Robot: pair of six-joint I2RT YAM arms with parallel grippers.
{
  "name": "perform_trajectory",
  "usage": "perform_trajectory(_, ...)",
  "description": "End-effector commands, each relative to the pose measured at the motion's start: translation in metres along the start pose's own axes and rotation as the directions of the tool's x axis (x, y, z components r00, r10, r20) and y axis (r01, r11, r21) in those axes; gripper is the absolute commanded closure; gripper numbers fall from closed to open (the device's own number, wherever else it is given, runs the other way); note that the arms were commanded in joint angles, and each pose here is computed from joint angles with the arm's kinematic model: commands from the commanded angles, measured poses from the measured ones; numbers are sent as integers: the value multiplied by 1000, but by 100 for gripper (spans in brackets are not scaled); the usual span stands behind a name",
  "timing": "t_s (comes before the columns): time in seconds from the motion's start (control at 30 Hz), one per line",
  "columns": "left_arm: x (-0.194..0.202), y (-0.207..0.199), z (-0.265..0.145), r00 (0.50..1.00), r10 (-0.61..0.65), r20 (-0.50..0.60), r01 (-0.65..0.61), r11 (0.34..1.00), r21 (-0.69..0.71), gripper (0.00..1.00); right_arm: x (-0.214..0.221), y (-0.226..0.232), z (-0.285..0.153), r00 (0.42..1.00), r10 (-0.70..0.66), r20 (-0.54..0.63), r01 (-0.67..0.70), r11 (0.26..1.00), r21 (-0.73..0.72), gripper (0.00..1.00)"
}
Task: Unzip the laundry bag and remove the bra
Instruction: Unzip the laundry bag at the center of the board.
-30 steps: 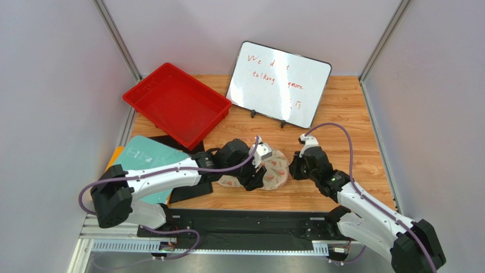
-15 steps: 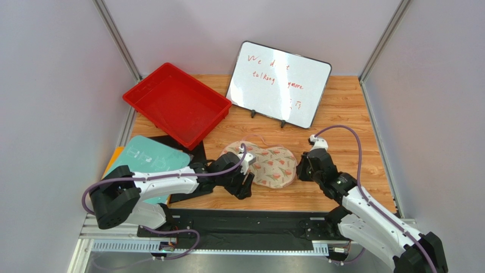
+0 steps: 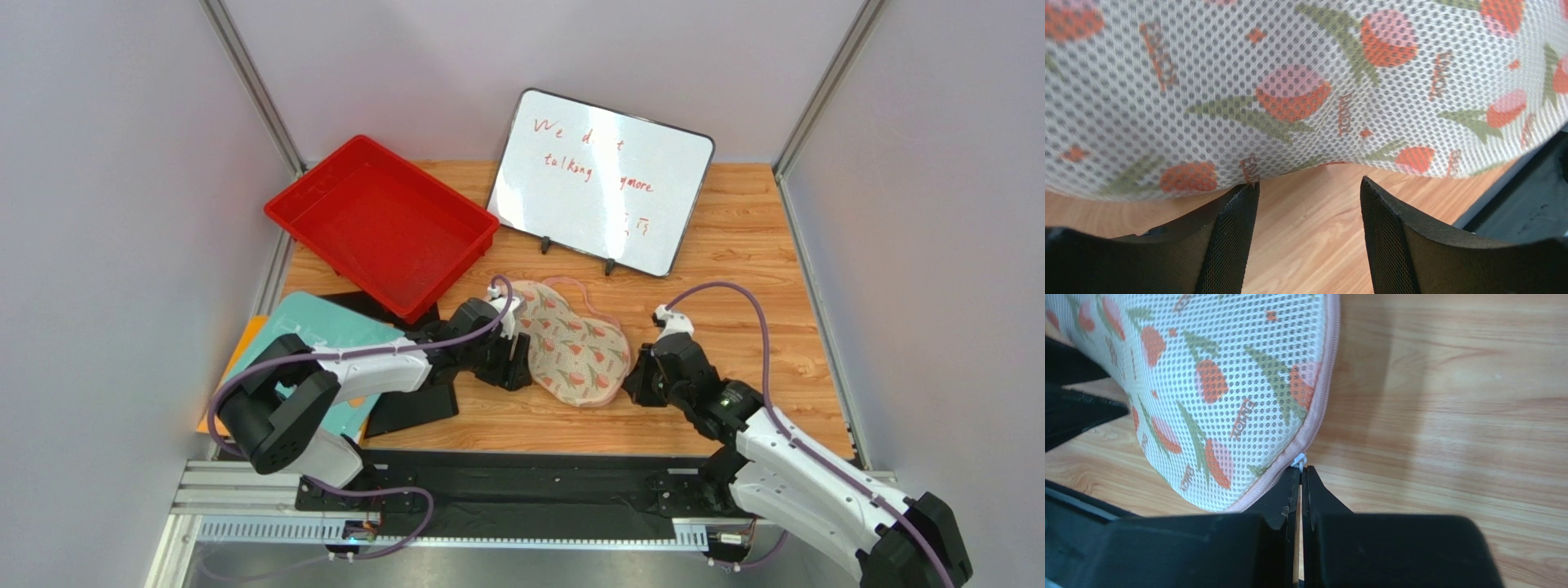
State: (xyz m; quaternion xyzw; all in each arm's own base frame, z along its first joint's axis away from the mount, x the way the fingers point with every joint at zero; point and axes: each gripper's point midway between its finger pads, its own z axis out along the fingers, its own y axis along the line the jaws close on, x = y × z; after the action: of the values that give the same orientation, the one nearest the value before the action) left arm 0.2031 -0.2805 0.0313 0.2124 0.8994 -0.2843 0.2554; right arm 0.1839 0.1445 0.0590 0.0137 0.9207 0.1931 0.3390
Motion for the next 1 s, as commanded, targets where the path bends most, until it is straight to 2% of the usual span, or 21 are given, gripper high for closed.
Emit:
perform_trajectory(0.0, -30, -9, 7, 995, 66, 68, -69, 997, 46, 32, 6, 21, 0, 1000, 9, -10, -10, 997, -76, 100)
perform_trajectory(0.17, -66, -8, 0, 982, 152, 111, -150, 988, -22, 32, 22, 33, 1, 999, 4, -45, -10, 991, -132, 100)
perform_trajectory(0.37, -79, 9, -33, 975, 184, 124, -161, 972, -173, 32, 32, 46, 1, 998, -18, -66, 5, 984, -180, 100)
perform_trajectory(0.47, -76, -9, -45, 955, 246, 167, -225, 965, -136, 32, 32, 52, 2, 998, -17, -63, 3, 978, -207, 100)
perform_trajectory(0.53, -68, -40, -45, 915, 355, 191, -346, 935, -77, 31, 32, 53, 3, 998, -16, -67, 2, 978, -208, 100)
perform_trajectory(0.6, -69, -65, -47, 876, 412, 252, -422, 906, -14, 31, 32, 54, 5, 998, -20, -65, 6, 978, -209, 100)
perform_trajectory(0.63, -70, -90, -47, 850, 431, 302, -468, 882, 59, 31, 33, 54, 6, 997, -23, -70, 8, 978, -207, 100)
perform_trajectory(0.73, -67, -113, -39, 822, 449, 350, -516, 847, 127, 31, 34, 60, 5, 996, -21, -82, 1, 971, -238, 100)
perform_trajectory(0.97, -52, -128, 1, 819, 495, 289, -552, 818, 162, 31, 32, 71, -4, 997, 4, -77, -27, 954, -299, 100)
